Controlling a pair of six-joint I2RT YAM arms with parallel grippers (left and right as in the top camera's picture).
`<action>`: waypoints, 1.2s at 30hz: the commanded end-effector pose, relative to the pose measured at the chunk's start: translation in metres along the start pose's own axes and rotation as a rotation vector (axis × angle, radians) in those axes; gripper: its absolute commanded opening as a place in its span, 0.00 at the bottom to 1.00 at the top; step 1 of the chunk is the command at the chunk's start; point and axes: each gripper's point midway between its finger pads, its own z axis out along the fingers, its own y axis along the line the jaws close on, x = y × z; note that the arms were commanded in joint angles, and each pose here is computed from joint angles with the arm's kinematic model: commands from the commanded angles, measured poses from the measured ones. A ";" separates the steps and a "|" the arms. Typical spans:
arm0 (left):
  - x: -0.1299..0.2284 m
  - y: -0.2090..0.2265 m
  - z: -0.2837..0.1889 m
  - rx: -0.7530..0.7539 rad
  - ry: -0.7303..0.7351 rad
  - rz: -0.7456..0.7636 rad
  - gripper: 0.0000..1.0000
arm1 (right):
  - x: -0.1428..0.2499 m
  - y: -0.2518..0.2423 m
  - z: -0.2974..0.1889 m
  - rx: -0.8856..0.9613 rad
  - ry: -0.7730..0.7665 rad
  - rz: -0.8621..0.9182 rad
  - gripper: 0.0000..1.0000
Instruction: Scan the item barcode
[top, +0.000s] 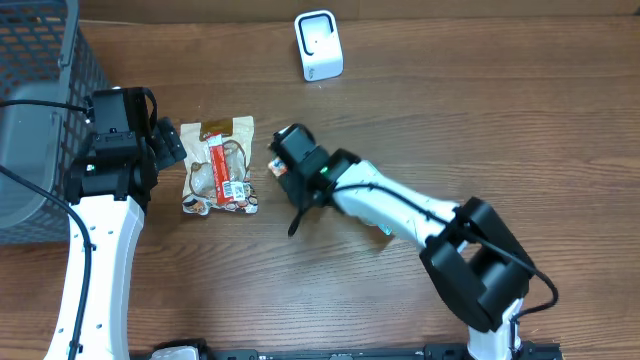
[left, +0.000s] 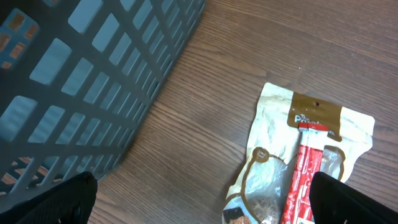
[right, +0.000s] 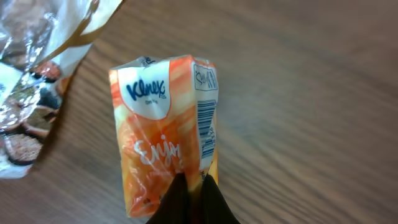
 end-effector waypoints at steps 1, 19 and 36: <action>-0.005 0.001 -0.001 -0.012 -0.013 0.001 1.00 | -0.022 -0.021 -0.034 0.355 -0.144 -0.073 0.04; -0.005 0.001 -0.001 -0.012 -0.013 0.001 1.00 | 0.013 -0.014 0.004 0.692 -0.065 -0.404 0.12; -0.005 0.001 -0.001 -0.012 -0.013 0.001 1.00 | 0.016 -0.008 0.009 0.638 -0.053 -0.404 0.47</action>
